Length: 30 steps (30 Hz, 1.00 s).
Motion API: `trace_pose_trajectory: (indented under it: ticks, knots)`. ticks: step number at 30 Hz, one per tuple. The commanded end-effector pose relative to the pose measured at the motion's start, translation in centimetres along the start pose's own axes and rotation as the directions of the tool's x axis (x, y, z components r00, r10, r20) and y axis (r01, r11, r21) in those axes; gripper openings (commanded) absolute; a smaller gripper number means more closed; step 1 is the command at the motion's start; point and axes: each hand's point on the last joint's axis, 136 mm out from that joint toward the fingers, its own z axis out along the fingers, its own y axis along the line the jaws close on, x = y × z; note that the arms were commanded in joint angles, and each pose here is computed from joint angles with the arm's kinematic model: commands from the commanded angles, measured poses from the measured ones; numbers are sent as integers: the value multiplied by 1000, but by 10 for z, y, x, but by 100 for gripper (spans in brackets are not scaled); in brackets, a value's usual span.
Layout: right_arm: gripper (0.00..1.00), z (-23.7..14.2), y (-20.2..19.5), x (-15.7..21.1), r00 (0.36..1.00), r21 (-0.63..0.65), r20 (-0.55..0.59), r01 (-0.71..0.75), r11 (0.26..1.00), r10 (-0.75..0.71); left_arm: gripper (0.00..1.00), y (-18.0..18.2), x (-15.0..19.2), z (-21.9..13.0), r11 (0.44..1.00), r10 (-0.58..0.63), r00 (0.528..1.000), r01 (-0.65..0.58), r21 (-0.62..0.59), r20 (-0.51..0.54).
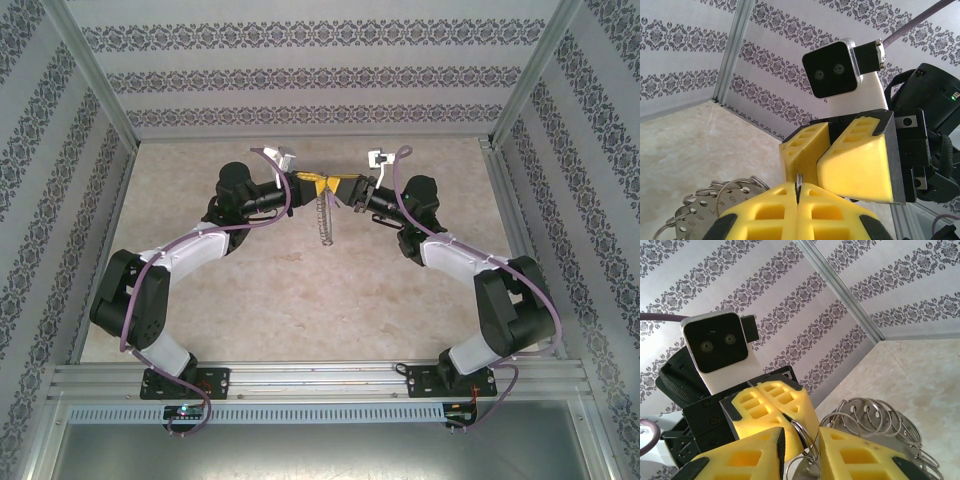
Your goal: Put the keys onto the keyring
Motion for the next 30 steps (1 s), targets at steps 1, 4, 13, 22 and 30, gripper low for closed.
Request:
trace_pose_trajectory:
  ticks: [1, 4, 13, 22, 30]
  knots:
    - [27, 7, 21, -8, 999, -81, 5, 48, 996, -48, 0, -13, -15, 3, 998, 42, 998, -45, 51, 45]
    - [23, 7, 21, -7, 999, -88, 2, 48, 995, -48, 0, -13, -15, 3, 998, 43, 998, -45, 50, 45]
    - [5, 7, 22, -3, 999, -94, -10, 50, 994, -51, 0, -13, -17, 4, 998, 44, 998, -46, 48, 47]
    - [0, 2, 14, -8, 997, -71, -24, 71, 995, -73, 11, -13, -17, 4, 997, 65, 998, -65, 41, -5]
    - [0, -8, -4, -9, 982, -24, -131, 130, 991, -132, 29, -6, -22, 1, 995, 100, 987, -100, 3, -124]
